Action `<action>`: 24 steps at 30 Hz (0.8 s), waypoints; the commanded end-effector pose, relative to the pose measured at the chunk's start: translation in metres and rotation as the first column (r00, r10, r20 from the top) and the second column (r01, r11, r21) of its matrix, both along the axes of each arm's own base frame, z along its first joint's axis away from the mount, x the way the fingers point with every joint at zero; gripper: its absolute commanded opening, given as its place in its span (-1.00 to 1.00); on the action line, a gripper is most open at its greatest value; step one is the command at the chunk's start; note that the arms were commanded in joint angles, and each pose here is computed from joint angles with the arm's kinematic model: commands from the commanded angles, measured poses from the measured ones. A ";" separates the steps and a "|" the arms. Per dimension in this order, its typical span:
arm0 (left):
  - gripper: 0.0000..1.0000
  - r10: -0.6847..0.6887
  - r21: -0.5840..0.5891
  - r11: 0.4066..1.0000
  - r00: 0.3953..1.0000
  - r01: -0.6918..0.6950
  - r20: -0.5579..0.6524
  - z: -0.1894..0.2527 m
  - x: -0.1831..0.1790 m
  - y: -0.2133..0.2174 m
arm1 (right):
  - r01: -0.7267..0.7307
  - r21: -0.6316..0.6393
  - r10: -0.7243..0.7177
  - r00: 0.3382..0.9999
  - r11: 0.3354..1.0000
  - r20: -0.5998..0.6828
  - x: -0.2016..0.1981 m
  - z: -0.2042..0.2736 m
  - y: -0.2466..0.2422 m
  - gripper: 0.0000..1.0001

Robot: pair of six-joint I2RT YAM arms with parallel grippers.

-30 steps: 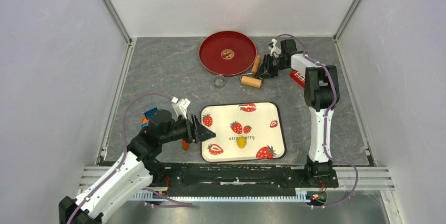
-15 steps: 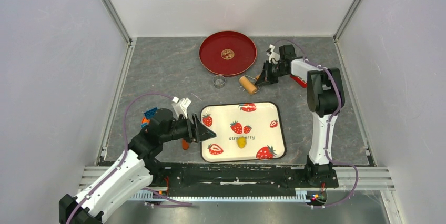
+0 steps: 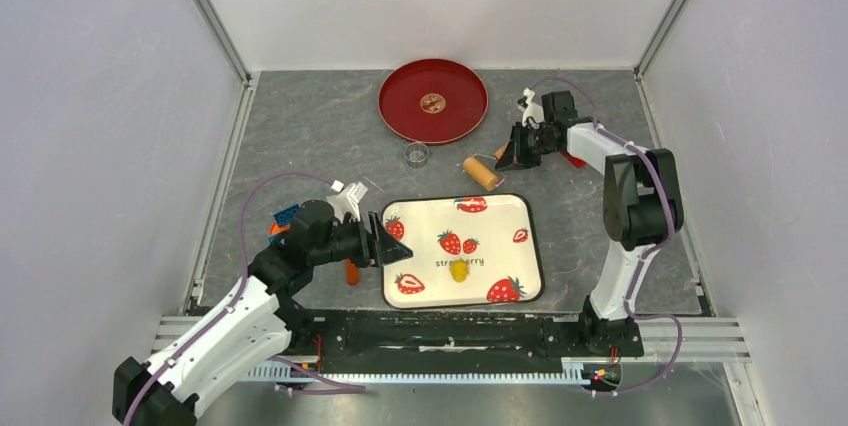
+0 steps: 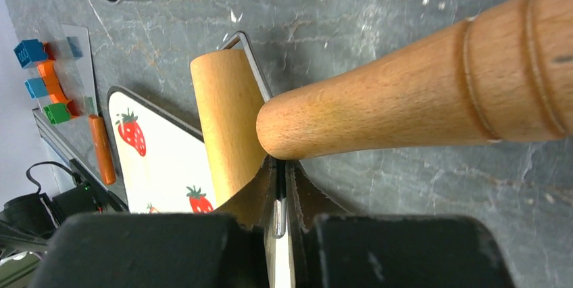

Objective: Roll out the dumpling wrappers from the dough

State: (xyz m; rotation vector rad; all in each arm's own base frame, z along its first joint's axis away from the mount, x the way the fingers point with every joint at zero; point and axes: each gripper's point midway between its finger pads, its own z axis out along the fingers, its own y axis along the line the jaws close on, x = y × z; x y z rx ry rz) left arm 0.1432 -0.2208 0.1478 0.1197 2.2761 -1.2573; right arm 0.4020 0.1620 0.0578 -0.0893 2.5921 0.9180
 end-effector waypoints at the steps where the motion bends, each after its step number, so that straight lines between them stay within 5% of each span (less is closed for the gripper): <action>1: 0.38 -0.013 -0.007 1.000 0.997 0.013 0.070 0.019 0.006 -0.002 | 0.002 0.030 -0.005 0.994 1.000 0.107 -0.003 0.035 0.000 -1.00; 11: 0.37 -0.006 -0.007 1.000 0.999 0.006 0.052 0.016 0.005 -0.002 | 0.008 0.058 -0.018 0.984 0.998 0.176 -0.043 0.068 -0.003 -1.00; 24: 0.37 -0.033 0.008 0.999 0.999 0.033 -0.013 0.008 0.012 -0.012 | 0.009 -0.011 -0.008 0.995 1.000 0.104 -0.136 0.022 -0.023 -1.00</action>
